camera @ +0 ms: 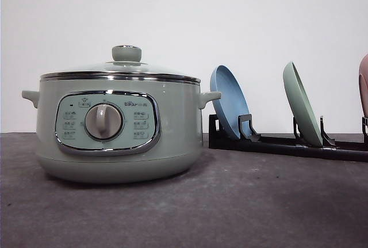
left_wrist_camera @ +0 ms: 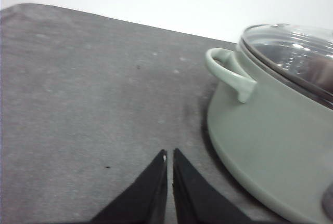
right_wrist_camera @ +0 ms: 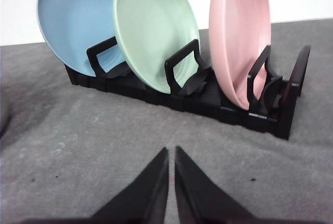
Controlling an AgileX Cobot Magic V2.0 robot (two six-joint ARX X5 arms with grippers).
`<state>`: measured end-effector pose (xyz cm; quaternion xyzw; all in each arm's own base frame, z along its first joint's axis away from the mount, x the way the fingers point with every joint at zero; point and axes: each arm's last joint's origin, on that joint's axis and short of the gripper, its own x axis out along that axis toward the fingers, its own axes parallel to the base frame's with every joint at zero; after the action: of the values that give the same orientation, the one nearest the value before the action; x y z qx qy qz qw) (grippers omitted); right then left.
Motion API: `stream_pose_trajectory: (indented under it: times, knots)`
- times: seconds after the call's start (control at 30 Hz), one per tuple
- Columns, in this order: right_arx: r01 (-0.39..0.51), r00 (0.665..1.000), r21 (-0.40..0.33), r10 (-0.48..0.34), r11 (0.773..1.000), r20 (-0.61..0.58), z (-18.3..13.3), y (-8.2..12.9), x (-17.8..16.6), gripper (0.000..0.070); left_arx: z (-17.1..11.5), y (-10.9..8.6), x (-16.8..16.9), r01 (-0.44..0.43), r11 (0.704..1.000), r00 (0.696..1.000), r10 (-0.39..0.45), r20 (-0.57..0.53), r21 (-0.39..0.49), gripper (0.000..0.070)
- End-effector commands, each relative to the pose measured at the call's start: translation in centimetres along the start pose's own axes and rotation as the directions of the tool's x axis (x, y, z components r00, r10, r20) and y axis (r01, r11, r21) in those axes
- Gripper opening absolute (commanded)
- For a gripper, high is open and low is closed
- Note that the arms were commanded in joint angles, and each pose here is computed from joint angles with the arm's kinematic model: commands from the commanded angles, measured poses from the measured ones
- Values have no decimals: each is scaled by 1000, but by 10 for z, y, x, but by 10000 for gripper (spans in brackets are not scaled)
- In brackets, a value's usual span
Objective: Transfer potato from steamer to green plate
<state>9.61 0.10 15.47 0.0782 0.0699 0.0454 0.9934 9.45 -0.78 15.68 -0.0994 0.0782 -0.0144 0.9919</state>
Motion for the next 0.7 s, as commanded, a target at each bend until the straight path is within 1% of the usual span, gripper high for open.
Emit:
stream_pose_trajectory:
  times: [0.0,0.1,0.13,0.2,0.27,0.33,0.5,0.6,0.67]
  knots:
    - [-4,1000,76,3,997,9,1,0,0,6,-5,0,1,10,1000,1000,-11,-26,-29,11]
    - [-5,1000,126,3,992,13,3,1,-1,4,6,-4,-3,35,998,999,-36,-13,-54,12]
    - [-9,1000,164,5,986,20,5,1,-1,4,11,-6,-4,45,997,999,-45,-2,-70,11]
    - [-22,999,249,13,968,37,11,2,-3,4,21,-8,-6,60,993,998,-59,18,-97,12]
    - [-36,997,295,16,955,71,19,4,-6,4,33,-12,-9,71,987,997,-66,38,-144,12]
    - [-63,993,310,27,949,118,26,6,-7,4,49,-15,-11,83,981,996,-73,60,-175,12]
    - [-109,981,362,42,926,188,49,11,-16,4,100,-26,-20,111,980,989,-91,120,-166,12]
    - [-142,979,353,77,925,191,68,15,-22,4,134,-34,-23,115,982,986,-95,134,-150,11]
    - [-164,979,336,110,927,174,83,19,-26,4,157,-39,-24,123,981,987,-105,120,-148,11]
